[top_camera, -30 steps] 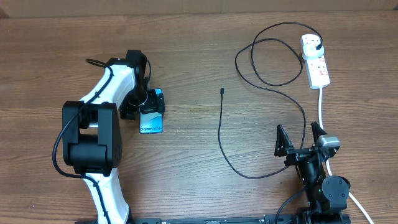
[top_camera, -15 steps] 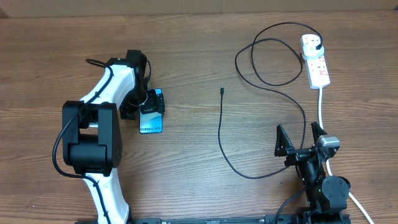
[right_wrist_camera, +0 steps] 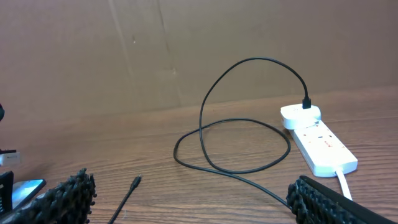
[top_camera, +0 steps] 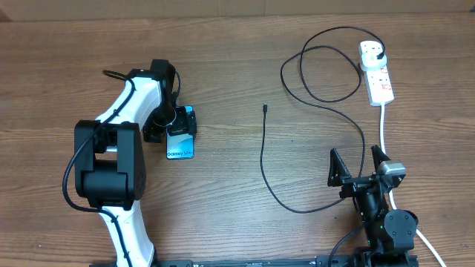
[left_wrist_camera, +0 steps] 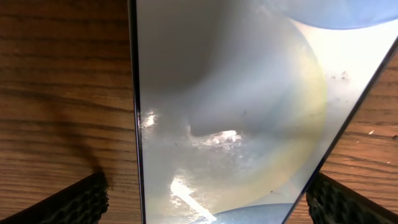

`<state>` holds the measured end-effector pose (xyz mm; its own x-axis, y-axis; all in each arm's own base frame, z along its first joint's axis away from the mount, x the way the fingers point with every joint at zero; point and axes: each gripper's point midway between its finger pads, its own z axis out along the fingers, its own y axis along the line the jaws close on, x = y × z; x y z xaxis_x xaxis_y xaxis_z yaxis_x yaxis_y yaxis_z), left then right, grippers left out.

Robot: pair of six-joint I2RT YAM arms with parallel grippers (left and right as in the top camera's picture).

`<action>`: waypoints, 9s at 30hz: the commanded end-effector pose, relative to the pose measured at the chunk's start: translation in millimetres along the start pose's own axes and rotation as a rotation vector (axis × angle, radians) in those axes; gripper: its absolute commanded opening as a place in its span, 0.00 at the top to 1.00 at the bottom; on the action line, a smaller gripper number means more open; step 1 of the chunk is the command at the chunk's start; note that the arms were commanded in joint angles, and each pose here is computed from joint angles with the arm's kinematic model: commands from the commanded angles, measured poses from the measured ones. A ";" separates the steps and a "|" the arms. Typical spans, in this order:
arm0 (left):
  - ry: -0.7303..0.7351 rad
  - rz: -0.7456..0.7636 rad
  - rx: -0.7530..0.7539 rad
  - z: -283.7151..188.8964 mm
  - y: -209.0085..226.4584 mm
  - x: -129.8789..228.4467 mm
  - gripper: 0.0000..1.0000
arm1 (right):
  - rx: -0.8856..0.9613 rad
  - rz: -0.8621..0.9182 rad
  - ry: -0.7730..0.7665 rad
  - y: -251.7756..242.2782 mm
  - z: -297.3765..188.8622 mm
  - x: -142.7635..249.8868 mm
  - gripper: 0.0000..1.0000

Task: Plug charger to phone and switch on socket
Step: 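Lower the left gripper and close it on the phone's long edges, then lift the phone with the left gripper and tilt it upright, then carry the phone rightward toward the table center with the left gripper, then move the right gripper toward the phone held by the left gripper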

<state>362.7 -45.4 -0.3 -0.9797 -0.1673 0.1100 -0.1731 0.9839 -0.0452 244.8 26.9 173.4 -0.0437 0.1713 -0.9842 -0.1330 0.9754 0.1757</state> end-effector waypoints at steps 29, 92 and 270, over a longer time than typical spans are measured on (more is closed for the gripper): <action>0.080 0.016 0.041 24.9 -2.7 14.4 0.03 | 0.001 0.002 -0.003 -0.2 0.1 2.2 0.00; -0.049 -0.214 -0.088 27.7 -17.4 -0.5 0.17 | 0.000 0.002 -0.003 -0.1 0.1 2.2 0.00; 0.413 -0.686 0.485 -135.5 -96.7 22.8 0.96 | -0.343 0.370 0.314 77.2 21.1 -46.4 0.00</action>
<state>365.5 -155.3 152.6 -0.5689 -0.4568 0.6839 -0.7981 0.5076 -0.3248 254.1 77.3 205.0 -0.3694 0.4081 -0.8349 -0.2801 0.8077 0.5187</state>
